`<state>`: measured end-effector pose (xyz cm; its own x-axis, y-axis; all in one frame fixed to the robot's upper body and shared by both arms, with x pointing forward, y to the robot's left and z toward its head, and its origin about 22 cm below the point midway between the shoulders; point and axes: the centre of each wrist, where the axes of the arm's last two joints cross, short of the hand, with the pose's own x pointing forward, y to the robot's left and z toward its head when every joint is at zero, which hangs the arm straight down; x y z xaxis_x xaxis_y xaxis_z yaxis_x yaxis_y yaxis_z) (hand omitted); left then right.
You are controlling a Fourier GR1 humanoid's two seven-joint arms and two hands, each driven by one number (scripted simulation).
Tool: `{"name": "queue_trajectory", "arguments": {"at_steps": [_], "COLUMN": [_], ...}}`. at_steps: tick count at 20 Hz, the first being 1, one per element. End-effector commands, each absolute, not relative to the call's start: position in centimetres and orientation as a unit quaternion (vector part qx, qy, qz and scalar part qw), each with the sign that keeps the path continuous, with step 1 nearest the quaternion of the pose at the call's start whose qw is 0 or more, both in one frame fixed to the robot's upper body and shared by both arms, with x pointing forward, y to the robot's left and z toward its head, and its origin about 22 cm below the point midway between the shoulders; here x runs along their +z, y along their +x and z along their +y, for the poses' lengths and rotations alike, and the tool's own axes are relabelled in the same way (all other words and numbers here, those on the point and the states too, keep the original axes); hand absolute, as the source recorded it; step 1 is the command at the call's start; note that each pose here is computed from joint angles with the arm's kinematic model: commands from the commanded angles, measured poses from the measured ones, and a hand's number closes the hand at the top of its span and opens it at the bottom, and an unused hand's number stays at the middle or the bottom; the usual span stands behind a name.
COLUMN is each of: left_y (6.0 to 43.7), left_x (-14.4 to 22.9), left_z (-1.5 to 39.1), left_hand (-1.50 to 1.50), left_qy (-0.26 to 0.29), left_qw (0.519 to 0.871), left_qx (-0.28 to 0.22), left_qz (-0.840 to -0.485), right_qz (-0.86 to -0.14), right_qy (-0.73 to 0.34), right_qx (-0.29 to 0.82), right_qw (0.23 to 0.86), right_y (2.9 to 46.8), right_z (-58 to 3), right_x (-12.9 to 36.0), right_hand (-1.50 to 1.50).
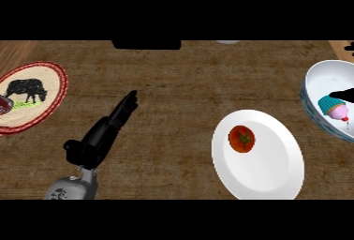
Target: Pick the cupcake from the plate and place it in the bowl
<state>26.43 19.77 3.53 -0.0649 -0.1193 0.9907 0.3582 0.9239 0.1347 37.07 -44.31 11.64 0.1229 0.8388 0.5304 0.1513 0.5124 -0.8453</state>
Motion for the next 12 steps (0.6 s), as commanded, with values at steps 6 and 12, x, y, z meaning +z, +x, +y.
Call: {"name": "queue_trajectory", "arguments": {"at_steps": [6, 12], "left_y": [26.7, 26.2], "left_x": [4.1, 3.3], "left_z": [19.8, 19.6], "left_hand": [0.0, 0.0], "left_qy": [-0.085, -0.081], "left_qw": [0.677, 0.676], "left_qx": [-0.177, -0.17], "left_qz": [-0.71, -0.712], "right_qz": [-0.651, -0.653], "right_qy": [-0.406, -0.4], "right_qx": [0.064, -0.01], "right_qw": [0.639, 0.643], "right_y": [35.1, 29.9], "right_z": [-49.7, -55.9], "right_x": [13.5, 15.6], "right_hand": [-1.5, -1.5]}}
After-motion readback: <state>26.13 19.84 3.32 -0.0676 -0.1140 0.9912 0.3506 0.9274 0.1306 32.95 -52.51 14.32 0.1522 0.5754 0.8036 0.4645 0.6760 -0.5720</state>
